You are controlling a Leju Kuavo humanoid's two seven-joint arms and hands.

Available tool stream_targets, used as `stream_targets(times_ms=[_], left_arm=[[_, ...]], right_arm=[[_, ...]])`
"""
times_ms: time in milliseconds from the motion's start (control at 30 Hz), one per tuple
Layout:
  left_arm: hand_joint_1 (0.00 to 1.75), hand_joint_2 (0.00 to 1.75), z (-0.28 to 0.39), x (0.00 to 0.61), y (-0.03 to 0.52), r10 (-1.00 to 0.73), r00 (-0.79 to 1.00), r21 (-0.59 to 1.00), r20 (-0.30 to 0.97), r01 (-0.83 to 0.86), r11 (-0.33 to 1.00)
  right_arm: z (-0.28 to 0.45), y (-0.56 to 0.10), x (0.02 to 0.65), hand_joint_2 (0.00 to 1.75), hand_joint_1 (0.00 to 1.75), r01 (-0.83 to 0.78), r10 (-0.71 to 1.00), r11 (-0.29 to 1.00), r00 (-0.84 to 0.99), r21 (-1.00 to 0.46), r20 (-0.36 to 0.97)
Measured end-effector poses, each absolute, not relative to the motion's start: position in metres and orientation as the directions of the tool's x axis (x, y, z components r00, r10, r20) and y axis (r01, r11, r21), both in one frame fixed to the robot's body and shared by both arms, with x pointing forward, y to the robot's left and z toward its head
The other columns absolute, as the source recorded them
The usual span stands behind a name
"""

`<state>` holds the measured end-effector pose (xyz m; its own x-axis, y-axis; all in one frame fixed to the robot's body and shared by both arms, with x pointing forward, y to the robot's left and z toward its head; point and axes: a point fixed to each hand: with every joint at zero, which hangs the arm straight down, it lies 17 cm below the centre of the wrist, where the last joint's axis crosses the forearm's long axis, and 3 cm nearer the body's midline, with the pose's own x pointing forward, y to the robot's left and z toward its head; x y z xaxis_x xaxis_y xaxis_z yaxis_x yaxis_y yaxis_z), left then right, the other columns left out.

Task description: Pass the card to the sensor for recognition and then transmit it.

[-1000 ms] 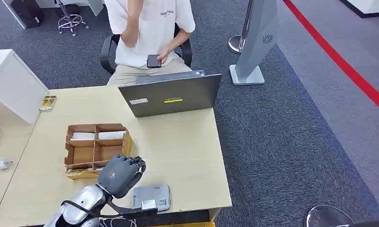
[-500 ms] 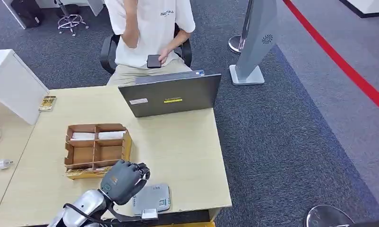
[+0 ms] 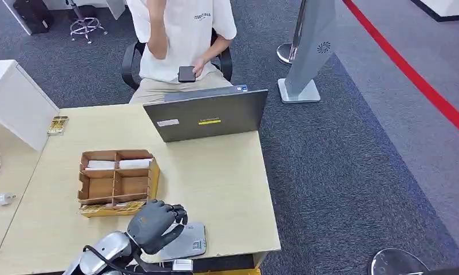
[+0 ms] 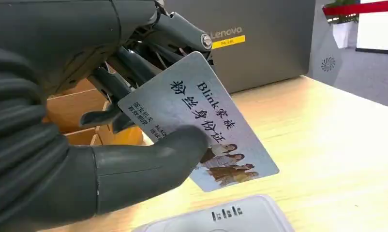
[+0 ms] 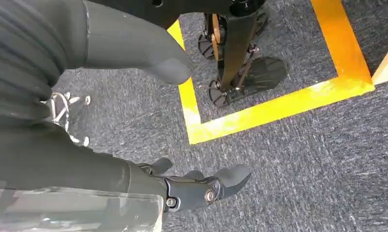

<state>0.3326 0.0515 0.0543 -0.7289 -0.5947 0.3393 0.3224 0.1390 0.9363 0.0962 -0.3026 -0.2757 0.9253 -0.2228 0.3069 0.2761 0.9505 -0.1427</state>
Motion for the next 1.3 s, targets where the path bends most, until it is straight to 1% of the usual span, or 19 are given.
stream_targets(times_ms=[300,867,1000,1133,1200,1300], left_arm=[[1.75,1.75,0.025,0.325,0.062,-0.609,-0.678,0.893,0.411,0.434,0.119],[1.75,1.75,0.004,0.32,0.07,-0.641,-0.649,0.88,0.409,0.467,0.088],[1.75,1.75,0.02,0.337,0.074,-0.673,-0.653,0.921,0.348,0.372,0.116],[1.75,1.75,0.036,0.351,0.077,-0.691,-0.655,0.942,0.306,0.314,0.12],[1.75,1.75,0.057,0.364,0.078,-0.713,-0.661,0.971,0.234,0.2,0.133],[1.75,1.75,0.11,0.398,0.087,-0.764,-0.636,0.99,0.104,-0.009,0.142]], right_arm=[[-0.276,-0.301,0.095,1.75,0.0,0.254,-0.202,0.956,0.934,-0.147,0.296],[-0.276,-0.3,0.096,1.75,0.0,0.23,-0.18,0.961,0.94,-0.152,0.29],[-0.276,-0.3,0.095,1.75,0.0,0.232,-0.181,0.961,0.939,-0.151,0.291],[-0.276,-0.3,0.096,1.75,0.0,0.23,-0.179,0.961,0.939,-0.151,0.293],[-0.276,-0.3,0.096,1.75,0.0,0.229,-0.178,0.962,0.939,-0.149,0.294],[-0.276,-0.299,0.096,1.75,0.0,0.216,-0.165,0.965,0.94,-0.148,0.297]])
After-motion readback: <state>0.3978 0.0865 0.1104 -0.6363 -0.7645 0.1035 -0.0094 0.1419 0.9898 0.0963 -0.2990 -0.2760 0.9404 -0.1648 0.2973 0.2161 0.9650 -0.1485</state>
